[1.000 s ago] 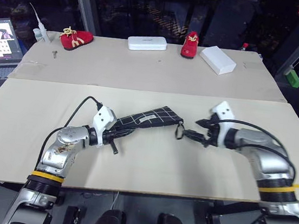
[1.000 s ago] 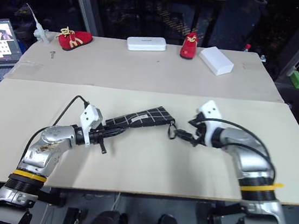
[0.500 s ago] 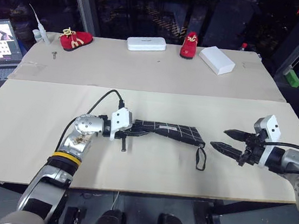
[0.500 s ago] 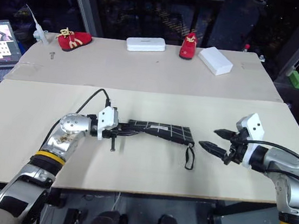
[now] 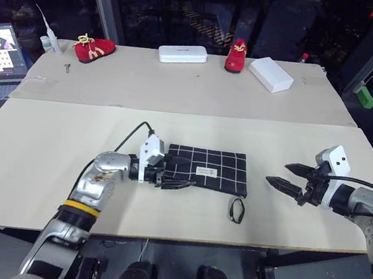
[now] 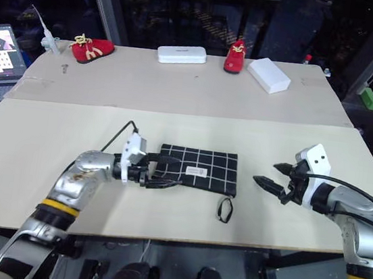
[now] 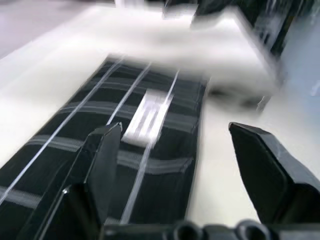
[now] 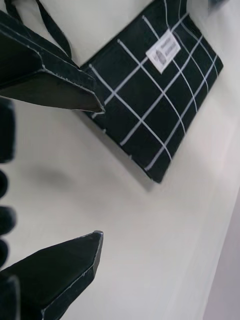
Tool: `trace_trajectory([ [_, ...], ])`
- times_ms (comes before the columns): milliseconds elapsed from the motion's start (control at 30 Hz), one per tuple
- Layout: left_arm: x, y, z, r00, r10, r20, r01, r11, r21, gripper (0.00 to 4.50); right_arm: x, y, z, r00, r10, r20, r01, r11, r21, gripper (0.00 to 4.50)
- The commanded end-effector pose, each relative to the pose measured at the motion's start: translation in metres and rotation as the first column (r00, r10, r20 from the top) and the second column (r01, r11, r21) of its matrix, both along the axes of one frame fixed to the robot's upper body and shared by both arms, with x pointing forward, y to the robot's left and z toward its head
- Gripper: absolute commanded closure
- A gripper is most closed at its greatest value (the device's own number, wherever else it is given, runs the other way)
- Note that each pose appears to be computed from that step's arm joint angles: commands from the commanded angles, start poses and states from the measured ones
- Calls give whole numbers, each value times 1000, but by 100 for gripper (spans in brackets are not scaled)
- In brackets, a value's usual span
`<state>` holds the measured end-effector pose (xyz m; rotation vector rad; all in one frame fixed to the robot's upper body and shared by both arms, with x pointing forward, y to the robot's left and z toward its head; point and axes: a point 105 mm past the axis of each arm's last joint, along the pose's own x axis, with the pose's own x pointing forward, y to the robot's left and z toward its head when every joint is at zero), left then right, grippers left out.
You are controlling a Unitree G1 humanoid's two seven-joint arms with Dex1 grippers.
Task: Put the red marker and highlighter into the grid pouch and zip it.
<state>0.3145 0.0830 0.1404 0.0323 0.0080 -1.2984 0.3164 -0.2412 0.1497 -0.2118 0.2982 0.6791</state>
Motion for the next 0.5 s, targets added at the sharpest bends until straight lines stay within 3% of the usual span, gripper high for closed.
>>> trace_trajectory([
  [33,12,44,4,964,252,-78,-252,968,13,98,7,-5,18,997,-3,76,2,1000,13,30],
  [133,16,96,-3,860,504,-84,-501,864,53,98,13,-14,16,995,-41,91,37,999,39,30],
  [233,7,136,-5,760,643,-100,-643,765,38,98,18,-19,10,994,-64,87,59,996,61,30],
  [500,-3,181,-6,594,797,-113,-802,597,-6,98,31,-15,-3,996,-70,59,65,994,87,30],
])
